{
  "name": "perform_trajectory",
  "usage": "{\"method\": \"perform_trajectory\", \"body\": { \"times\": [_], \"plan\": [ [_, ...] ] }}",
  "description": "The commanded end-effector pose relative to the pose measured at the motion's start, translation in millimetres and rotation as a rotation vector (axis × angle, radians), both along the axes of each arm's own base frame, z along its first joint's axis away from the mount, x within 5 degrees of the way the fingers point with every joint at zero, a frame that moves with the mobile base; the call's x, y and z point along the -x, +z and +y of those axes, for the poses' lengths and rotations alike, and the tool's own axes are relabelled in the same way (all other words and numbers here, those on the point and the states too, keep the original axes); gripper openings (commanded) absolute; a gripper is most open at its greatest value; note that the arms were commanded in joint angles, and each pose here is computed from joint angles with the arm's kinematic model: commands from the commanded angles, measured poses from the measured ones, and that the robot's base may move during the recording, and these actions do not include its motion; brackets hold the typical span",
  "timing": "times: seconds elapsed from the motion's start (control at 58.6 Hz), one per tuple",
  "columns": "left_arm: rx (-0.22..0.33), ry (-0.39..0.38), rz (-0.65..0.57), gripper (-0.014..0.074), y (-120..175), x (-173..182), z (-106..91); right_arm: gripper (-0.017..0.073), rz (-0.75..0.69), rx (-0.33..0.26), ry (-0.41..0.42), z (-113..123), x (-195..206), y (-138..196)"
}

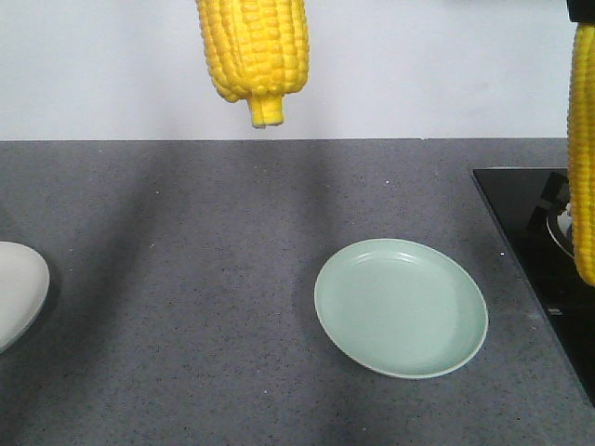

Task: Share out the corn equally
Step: 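Lower the right gripper's corn cob onto the pale green plate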

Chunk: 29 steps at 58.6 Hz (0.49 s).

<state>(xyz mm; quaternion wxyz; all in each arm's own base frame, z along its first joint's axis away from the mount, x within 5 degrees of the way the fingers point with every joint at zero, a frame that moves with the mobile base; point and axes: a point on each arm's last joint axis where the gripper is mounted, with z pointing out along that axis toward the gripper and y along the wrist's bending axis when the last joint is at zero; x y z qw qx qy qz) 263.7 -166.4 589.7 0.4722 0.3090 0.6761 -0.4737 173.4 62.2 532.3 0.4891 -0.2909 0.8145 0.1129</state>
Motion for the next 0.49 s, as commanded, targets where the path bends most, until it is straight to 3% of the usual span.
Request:
{"method": "perform_trajectory", "body": {
  "times": [0.0, 0.222, 0.477],
  "plan": [
    [0.073, -0.025, -0.053, -0.0006, 21, 26, 6.9, -0.0006, -0.087, -0.052, -0.022, 0, -6, 10],
    [0.073, -0.025, -0.053, -0.0006, 21, 26, 6.9, -0.0006, 0.094, -0.069, 0.018, 19, -80, -30],
    [0.073, -0.025, -0.053, -0.0006, 21, 26, 6.9, -0.0006, 0.347, -0.053, 0.045, 40, -180, -122]
  ]
}}
